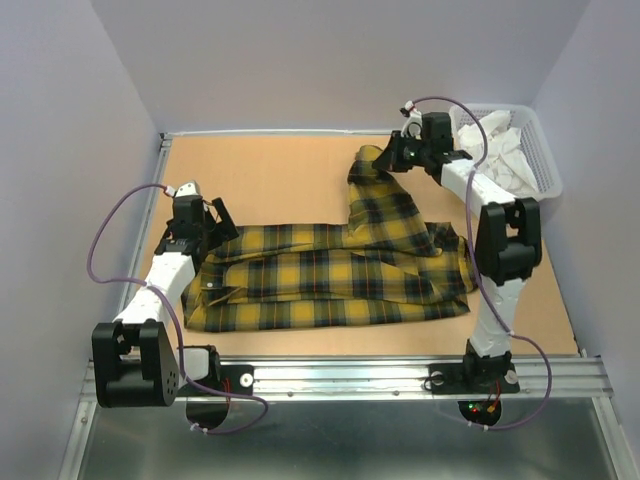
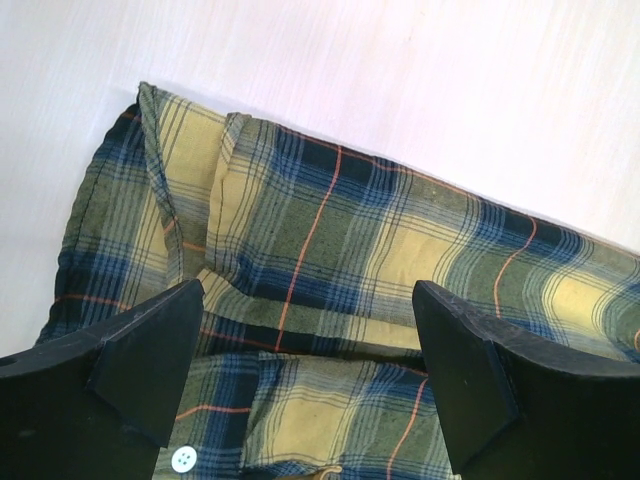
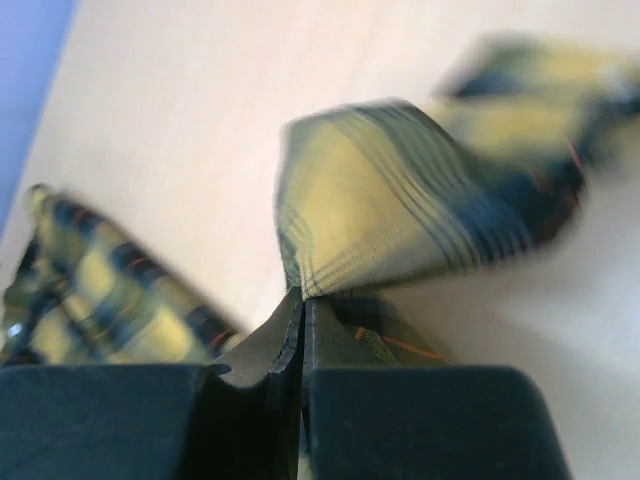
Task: Fold and stack the long sleeve shirts
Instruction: Fold the shirt
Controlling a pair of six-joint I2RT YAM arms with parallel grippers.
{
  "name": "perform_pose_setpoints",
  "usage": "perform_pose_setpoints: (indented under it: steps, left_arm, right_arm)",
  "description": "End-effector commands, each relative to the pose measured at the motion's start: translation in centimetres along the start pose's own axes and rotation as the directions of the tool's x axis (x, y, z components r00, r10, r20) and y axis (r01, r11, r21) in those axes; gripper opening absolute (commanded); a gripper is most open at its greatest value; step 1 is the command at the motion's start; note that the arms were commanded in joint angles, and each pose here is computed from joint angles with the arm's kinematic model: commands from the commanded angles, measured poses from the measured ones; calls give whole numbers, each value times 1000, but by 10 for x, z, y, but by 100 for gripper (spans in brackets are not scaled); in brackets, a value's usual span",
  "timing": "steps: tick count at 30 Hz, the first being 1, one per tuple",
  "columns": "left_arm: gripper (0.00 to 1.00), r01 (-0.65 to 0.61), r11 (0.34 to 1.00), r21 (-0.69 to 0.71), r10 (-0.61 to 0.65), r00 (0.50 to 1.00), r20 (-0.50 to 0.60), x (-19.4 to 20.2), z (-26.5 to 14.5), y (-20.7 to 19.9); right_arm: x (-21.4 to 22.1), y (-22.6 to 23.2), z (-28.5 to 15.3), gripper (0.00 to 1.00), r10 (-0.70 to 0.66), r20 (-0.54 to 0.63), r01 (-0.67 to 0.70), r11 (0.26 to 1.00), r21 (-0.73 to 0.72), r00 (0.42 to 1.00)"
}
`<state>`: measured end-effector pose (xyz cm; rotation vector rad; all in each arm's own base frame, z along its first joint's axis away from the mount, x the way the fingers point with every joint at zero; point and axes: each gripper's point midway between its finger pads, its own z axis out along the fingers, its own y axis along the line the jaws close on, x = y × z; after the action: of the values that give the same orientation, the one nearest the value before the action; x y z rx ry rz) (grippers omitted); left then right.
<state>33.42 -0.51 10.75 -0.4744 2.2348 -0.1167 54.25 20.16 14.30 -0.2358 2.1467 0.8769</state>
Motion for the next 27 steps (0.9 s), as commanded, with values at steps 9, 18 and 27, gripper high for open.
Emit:
perform_pose_setpoints:
  steps: [9, 18, 27]
  left_arm:
    - [97, 50, 999, 21, -50, 999, 10, -8, -5, -7]
    - [97, 3, 1000, 11, -3, 998, 56, -17, -4, -4]
    - [97, -9, 1000, 10, 8, 997, 79, -21, -4, -4]
  right_arm:
    - [92, 153, -108, 1, -50, -98, 25, 970, -241, 994]
    - [170, 221, -208, 1, -22, -159, -46, 908, -416, 987]
    - [232, 228, -255, 4, 53, -295, -190, 867, -460, 954]
